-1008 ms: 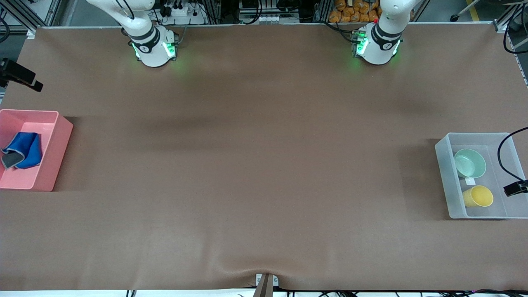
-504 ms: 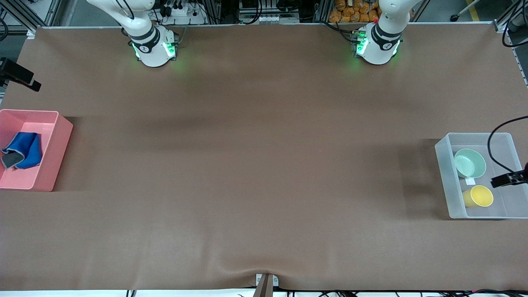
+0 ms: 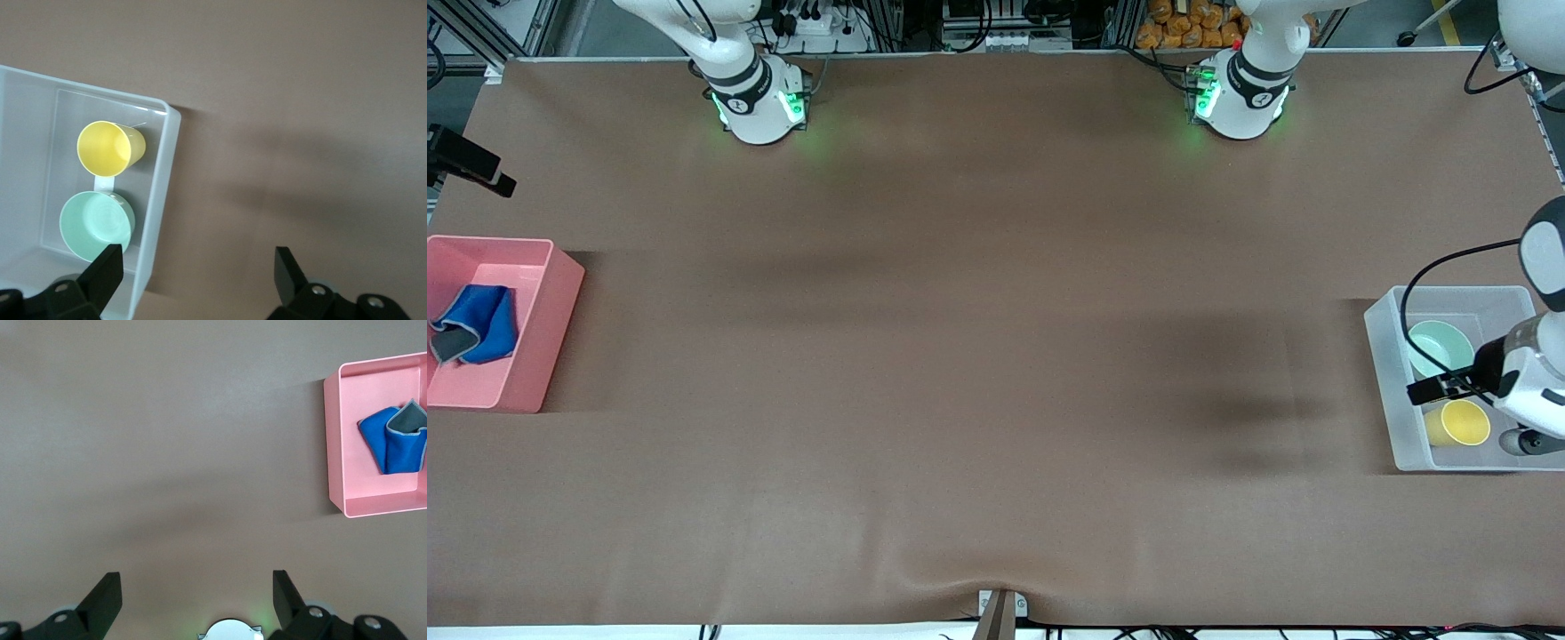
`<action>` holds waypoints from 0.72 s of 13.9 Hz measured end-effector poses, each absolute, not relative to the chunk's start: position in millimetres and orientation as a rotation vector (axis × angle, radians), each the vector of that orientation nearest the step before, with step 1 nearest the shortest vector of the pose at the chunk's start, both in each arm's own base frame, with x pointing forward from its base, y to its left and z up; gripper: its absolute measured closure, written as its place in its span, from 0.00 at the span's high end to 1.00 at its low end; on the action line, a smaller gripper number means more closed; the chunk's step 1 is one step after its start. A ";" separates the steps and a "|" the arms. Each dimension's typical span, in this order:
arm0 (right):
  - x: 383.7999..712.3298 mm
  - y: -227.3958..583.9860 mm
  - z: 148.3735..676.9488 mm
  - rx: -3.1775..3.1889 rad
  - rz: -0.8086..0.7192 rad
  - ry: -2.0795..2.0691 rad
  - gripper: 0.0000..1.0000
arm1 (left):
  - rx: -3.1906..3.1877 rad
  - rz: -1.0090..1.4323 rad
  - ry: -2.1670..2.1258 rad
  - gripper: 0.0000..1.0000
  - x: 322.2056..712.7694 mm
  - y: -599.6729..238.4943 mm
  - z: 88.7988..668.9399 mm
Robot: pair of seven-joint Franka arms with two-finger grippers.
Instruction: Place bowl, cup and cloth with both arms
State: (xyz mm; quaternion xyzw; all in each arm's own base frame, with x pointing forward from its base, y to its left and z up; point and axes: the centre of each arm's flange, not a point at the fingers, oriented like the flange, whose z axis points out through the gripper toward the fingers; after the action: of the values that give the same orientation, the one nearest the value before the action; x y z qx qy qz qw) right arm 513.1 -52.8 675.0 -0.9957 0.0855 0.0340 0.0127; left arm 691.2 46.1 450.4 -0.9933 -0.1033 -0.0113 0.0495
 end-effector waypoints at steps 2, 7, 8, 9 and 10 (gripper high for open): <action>513.1 -52.8 674.9 -3.103 0.106 0.266 1.00 | -3.025 -0.038 -0.306 1.00 686.6 33.5 465.3; 513.2 -52.2 674.6 -3.103 0.108 0.265 1.00 | -3.018 0.063 -0.272 1.00 644.2 0.5 532.1; 513.2 -52.2 674.6 -3.103 0.109 0.265 1.00 | -3.017 0.087 -0.257 1.00 630.8 -6.7 542.9; 513.2 -52.2 674.5 -3.103 0.109 0.265 1.00 | -3.019 0.099 -0.237 1.00 616.7 -12.0 551.1; 513.2 -52.2 674.5 -3.103 0.109 0.265 1.00 | -3.030 0.105 -0.216 1.00 601.9 -16.5 558.1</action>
State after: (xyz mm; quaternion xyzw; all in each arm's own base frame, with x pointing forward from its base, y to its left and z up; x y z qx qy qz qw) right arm 513.2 -52.2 674.5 -0.9957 0.0850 0.0349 0.0127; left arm 601.9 -16.5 558.1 -0.9956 -0.0708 0.0343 0.0508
